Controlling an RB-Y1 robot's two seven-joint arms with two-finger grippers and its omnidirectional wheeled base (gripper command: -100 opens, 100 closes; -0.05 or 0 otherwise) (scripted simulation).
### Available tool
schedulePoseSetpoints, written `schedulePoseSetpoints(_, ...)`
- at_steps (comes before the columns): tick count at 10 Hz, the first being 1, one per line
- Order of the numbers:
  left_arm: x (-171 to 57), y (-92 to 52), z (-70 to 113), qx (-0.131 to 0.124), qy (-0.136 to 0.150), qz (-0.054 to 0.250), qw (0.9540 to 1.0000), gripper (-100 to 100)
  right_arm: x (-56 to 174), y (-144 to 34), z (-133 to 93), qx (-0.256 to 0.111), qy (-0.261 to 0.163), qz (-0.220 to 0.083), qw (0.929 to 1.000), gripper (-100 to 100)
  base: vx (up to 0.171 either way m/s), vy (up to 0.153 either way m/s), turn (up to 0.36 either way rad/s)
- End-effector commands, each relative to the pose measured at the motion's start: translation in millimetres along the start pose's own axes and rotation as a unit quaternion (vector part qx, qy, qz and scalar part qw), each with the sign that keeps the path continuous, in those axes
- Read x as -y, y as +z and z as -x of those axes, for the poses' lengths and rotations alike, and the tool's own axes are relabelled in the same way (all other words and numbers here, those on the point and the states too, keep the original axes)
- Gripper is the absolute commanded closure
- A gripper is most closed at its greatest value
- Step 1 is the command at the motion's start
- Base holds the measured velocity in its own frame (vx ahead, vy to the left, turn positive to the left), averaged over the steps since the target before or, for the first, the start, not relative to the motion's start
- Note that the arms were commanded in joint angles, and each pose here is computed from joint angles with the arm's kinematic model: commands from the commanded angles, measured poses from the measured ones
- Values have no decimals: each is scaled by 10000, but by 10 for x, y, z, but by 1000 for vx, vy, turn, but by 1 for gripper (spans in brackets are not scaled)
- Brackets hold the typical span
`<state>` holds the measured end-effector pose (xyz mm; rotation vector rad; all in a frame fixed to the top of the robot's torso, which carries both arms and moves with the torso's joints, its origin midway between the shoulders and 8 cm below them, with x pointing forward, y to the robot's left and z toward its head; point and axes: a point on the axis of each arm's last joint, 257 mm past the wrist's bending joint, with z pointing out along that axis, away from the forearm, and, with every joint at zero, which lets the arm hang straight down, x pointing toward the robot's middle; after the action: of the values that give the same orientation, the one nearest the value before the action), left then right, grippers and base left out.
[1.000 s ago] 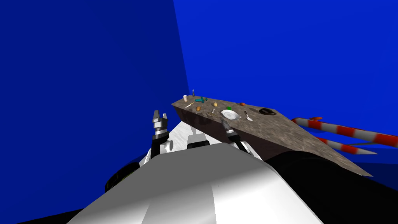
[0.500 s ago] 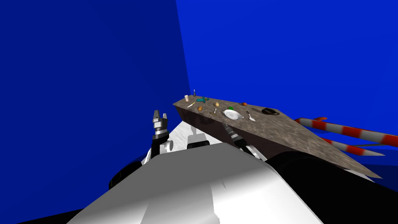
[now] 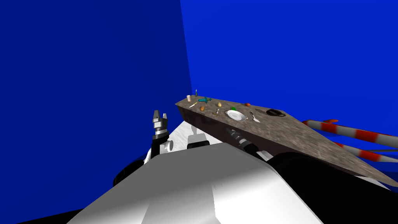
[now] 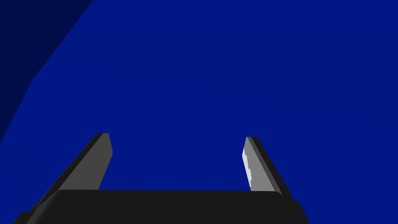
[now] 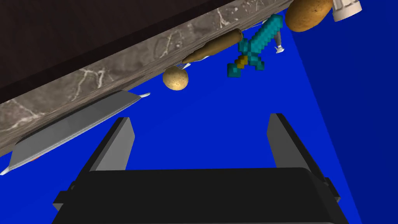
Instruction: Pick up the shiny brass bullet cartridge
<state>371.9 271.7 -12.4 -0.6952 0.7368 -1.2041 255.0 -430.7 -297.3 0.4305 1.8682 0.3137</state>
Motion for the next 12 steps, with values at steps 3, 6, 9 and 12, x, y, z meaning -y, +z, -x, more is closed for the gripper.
schedulePoseSetpoints(3,0,0,0,0,0,0,10000,0,468,-290,-163,-655,-925,-426,9926,-100,40,72,52)
schedulePoseSetpoints(6,0,0,0,0,0,0,10000,0,653,-415,-195,-905,-1261,-546,9864,-100,39,44,48)
schedulePoseSetpoints(9,0,0,0,0,0,0,10000,0,989,-663,-227,-1383,-1873,-729,9698,-100,69,63,95)
schedulePoseSetpoints(12,0,0,0,0,1,0,10000,0,1279,-896,-218,-1836,-2425,-833,9490,-100,73,48,99)
